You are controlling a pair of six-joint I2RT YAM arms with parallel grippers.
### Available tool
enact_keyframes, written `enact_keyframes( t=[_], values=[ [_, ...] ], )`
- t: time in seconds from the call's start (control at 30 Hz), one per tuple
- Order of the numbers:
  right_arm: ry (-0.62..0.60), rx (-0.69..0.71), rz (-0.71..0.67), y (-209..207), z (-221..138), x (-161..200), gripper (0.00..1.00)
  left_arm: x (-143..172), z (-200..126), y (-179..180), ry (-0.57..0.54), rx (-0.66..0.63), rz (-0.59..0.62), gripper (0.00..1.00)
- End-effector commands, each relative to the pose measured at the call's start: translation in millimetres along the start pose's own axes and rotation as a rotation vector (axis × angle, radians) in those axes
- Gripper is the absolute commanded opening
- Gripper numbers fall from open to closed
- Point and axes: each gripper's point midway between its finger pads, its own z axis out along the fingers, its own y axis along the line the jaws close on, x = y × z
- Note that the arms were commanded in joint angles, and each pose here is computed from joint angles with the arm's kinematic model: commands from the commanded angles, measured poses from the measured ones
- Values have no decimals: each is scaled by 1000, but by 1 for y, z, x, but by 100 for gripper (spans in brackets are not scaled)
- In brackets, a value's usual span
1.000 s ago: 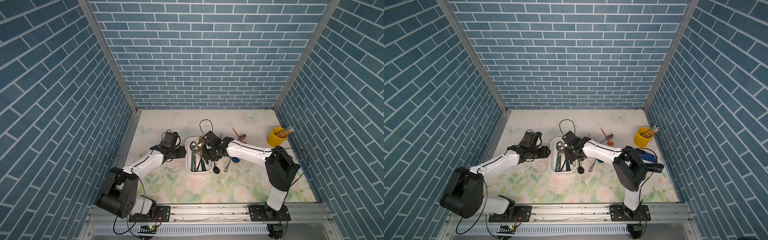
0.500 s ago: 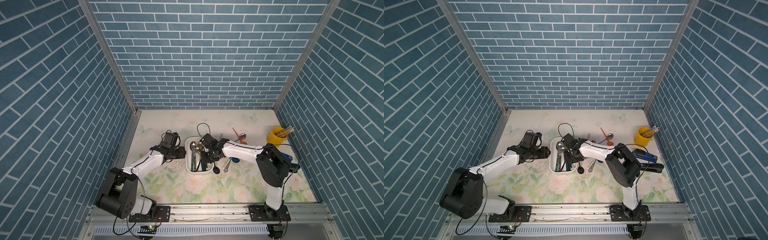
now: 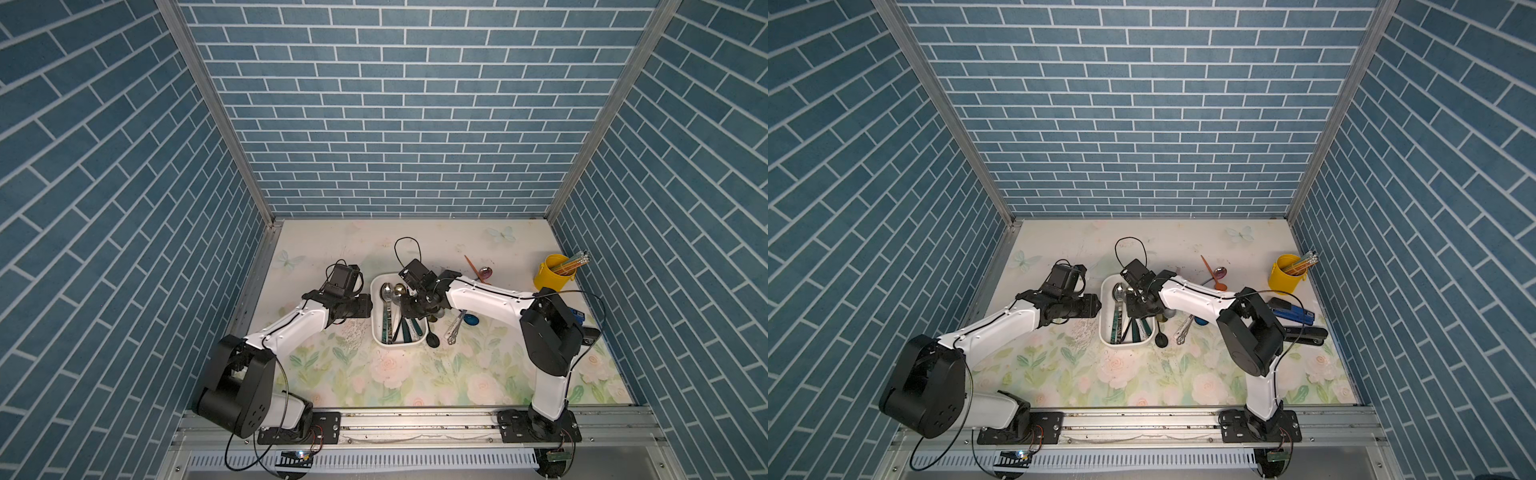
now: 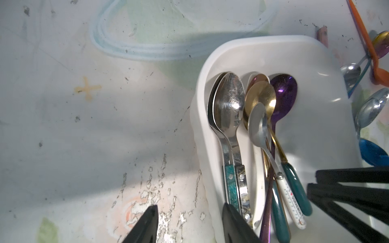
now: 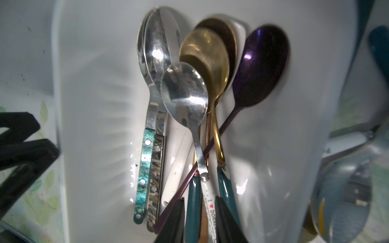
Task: Put the spoon into the storage box
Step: Place the spoon in the storage box, then pick up the spoon from the center of the board.
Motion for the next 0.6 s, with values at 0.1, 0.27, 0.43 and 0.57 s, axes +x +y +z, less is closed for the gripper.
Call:
enact_keyframes(
  t=[0.1, 0.27, 0.43, 0.57],
  values=[
    [-152, 70, 49, -24, -62, -25, 29, 1, 0, -7, 22, -31, 69, 55],
    [-181, 135, 168, -71, -78, -8, 32, -4, -1, -11, 12, -43, 85, 55],
    [-185, 129, 340, -122, -70, 31, 34, -7, -3, -12, 1, -44, 92, 56],
    [-145, 137, 391, -143, -50, 54, 34, -7, -2, -13, 4, -42, 86, 56]
  ],
)
